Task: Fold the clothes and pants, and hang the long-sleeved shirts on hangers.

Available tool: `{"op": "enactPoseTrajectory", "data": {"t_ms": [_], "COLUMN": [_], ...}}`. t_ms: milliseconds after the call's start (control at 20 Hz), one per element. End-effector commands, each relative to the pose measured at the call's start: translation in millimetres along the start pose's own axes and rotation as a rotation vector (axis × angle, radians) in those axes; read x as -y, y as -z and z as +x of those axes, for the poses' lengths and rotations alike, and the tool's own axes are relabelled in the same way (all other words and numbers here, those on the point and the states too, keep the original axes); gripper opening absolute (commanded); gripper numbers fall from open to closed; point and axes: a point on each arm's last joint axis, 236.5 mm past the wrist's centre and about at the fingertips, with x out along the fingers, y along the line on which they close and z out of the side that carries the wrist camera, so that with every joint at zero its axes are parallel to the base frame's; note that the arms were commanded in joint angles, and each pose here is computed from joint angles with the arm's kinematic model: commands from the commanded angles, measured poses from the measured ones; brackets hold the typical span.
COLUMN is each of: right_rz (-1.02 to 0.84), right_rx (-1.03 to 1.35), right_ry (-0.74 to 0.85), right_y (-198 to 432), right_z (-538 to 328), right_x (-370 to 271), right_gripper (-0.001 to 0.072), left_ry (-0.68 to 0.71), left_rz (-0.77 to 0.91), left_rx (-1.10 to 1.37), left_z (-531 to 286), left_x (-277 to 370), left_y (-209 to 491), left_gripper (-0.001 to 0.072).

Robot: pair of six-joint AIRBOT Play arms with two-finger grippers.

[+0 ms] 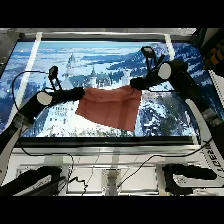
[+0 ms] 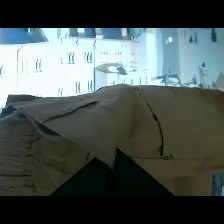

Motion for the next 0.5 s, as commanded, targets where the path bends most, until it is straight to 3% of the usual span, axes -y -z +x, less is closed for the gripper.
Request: {"op": "enactPoseTrajectory", "data": {"t_ms": [0,250,450], "right_rz": [0.027,0.052,0.1], "right_rx": [-0.205,-0.376,-0.285], "right_ry": [0.017,-0.068,-0.123], "right_y": [45.4,94.8,111.8], "right_z": [9.5,14.2,33.0], "right_x": [4.8,-24.1,-60.7], "right_gripper": [0.0006,0.0006,0.0005], "left_ry": [-0.029,-0.138,-0.168], "left_rz": [0.053,0.108,0.134], "left_rx": [-0.173,-0.358,-0.405], "left_z": [-3.9,-38.1,-42.3], "left_x": [-26.3,-74.9,-83.4], "left_y": [25.7,47.7,56.8], "left_gripper": [0.0012,0.0012,0.0013]}}
